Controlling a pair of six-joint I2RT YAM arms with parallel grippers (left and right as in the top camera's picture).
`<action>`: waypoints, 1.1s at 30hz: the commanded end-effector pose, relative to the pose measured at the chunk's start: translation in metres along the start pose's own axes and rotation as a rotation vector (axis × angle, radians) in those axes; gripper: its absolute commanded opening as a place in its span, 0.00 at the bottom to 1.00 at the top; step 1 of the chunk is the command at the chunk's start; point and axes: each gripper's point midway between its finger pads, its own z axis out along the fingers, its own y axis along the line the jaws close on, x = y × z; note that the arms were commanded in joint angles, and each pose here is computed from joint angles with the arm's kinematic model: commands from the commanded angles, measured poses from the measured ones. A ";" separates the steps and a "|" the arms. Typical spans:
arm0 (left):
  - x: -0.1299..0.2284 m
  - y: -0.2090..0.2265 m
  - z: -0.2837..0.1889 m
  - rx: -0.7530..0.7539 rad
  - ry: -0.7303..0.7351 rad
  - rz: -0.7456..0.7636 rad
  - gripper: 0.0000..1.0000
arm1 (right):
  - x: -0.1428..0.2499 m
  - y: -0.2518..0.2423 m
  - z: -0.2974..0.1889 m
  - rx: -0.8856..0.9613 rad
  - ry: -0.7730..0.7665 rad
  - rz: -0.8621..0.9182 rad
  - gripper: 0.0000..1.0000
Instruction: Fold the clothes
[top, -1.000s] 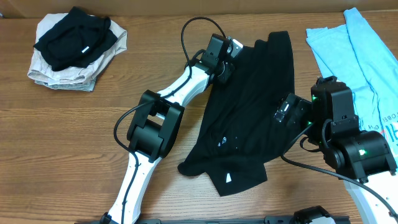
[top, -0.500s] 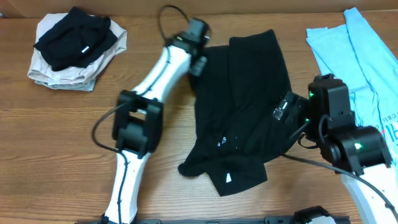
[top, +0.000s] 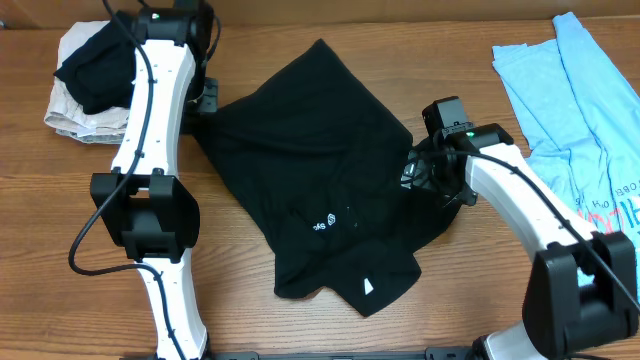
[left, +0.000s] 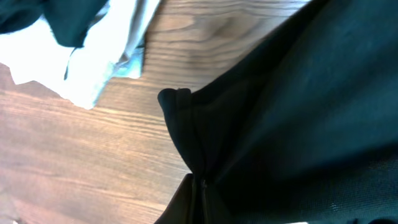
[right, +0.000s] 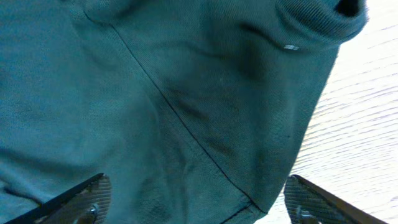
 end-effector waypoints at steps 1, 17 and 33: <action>0.004 0.034 -0.017 -0.033 -0.027 -0.140 0.04 | 0.004 -0.002 0.012 0.019 0.048 0.002 0.88; -0.003 0.039 -0.077 0.119 -0.218 -0.212 0.04 | -0.011 0.002 0.045 -0.124 0.013 -0.028 0.10; -0.023 -0.018 -0.096 0.255 -0.312 -0.130 0.04 | -0.033 -0.065 0.119 -0.089 -0.031 0.262 0.04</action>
